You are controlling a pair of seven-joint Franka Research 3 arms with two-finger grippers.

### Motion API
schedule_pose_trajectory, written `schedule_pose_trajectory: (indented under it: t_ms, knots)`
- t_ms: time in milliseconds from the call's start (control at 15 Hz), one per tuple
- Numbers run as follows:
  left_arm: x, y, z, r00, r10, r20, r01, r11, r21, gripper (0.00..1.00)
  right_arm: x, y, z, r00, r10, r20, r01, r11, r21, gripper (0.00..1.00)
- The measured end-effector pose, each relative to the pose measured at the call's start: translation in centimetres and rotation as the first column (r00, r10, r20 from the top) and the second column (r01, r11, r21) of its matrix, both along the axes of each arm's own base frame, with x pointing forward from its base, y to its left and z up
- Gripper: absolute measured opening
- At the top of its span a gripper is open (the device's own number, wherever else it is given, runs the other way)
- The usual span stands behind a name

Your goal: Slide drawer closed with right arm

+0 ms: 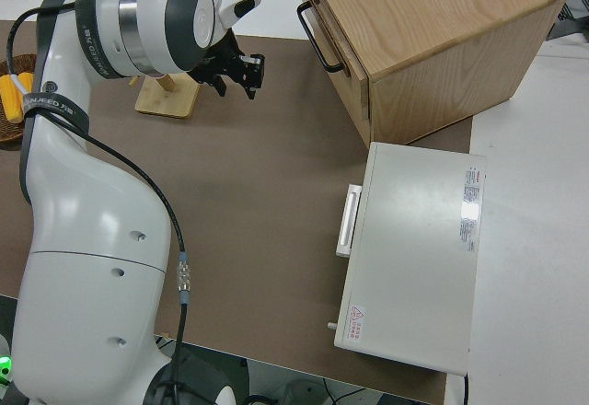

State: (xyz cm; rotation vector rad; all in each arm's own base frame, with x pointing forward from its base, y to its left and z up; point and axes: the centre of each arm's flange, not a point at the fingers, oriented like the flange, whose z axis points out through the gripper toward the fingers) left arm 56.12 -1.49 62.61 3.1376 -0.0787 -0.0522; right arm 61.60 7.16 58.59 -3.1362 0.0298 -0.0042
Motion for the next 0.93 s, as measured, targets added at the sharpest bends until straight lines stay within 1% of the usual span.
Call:
schedule_pose_trajectory:
  t_ms: [200,267,600,933]
  knots:
    - [0.0,0.0,0.0,1.0,0.0,0.0,0.0,1.0,0.0,1.0,0.0,0.04,0.03,1.0,0.003,0.001,-0.003,1.0,0.002,0.95]
    - [0.0,0.0,0.0,1.0,0.0,0.0,0.0,1.0,0.0,1.0,0.0,0.03,0.08,1.0,0.007,0.002,-0.007,1.0,0.002,0.99]
    - [0.0,0.0,0.0,1.0,0.0,0.0,0.0,1.0,0.0,1.0,-0.14,0.58,0.25,1.0,0.02,0.0,-0.02,1.0,0.002,0.99]
    - [0.0,0.0,0.0,1.0,0.0,0.0,0.0,1.0,0.0,1.0,-0.36,0.42,0.23,1.0,0.022,-0.015,-0.022,1.0,-0.009,0.99]
